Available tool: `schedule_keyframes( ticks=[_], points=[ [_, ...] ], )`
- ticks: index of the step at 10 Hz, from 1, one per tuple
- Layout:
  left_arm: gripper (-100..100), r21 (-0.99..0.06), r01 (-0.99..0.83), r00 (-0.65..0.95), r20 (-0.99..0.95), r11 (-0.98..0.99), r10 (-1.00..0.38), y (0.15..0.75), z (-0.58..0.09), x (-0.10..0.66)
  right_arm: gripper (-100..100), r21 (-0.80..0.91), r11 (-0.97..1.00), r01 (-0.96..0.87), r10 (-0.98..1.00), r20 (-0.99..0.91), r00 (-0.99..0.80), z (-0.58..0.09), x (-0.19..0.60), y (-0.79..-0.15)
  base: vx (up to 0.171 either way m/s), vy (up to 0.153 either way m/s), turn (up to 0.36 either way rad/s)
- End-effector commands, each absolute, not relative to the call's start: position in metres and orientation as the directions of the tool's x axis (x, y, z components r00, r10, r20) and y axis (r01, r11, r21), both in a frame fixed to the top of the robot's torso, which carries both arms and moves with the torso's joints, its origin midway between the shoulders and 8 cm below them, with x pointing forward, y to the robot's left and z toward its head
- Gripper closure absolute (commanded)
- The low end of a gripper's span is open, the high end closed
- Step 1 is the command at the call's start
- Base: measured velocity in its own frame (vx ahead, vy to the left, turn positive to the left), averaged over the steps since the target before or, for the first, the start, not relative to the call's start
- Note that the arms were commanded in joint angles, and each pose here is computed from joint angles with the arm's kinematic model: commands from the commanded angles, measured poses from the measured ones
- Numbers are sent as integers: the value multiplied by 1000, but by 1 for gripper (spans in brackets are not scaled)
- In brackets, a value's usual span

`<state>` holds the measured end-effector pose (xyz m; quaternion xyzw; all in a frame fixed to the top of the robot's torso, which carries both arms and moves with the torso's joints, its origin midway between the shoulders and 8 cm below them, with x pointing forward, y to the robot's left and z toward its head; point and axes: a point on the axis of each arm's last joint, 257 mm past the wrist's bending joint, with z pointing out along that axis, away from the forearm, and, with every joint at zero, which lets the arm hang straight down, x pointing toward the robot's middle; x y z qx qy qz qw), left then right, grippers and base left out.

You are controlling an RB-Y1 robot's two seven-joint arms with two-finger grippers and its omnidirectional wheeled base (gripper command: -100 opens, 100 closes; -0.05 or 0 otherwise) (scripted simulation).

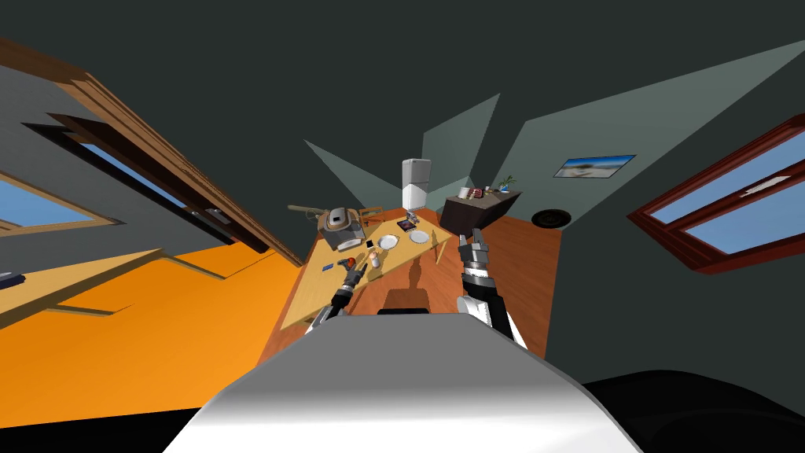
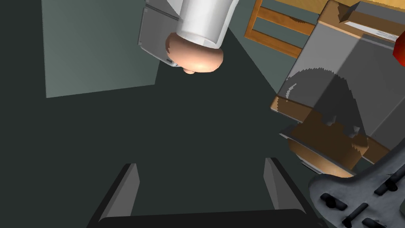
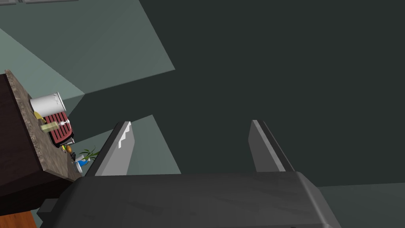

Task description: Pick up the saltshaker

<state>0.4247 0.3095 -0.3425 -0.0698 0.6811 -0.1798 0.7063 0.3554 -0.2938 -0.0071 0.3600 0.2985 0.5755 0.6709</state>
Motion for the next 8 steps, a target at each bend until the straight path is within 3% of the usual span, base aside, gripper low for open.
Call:
schedule_keyframes(
  ticks=[1,8],
  points=[
    [-100,-319,151,-18,-947,936,-320,310,-357,424,0,827,78,-557,987,14,159,-7,355,-294,42,-22,-5],
    [-100,-259,130,-108,-963,957,-246,311,-404,418,0,827,78,-557,987,14,159,-7,355,-294,45,-21,-5]
  ],
)
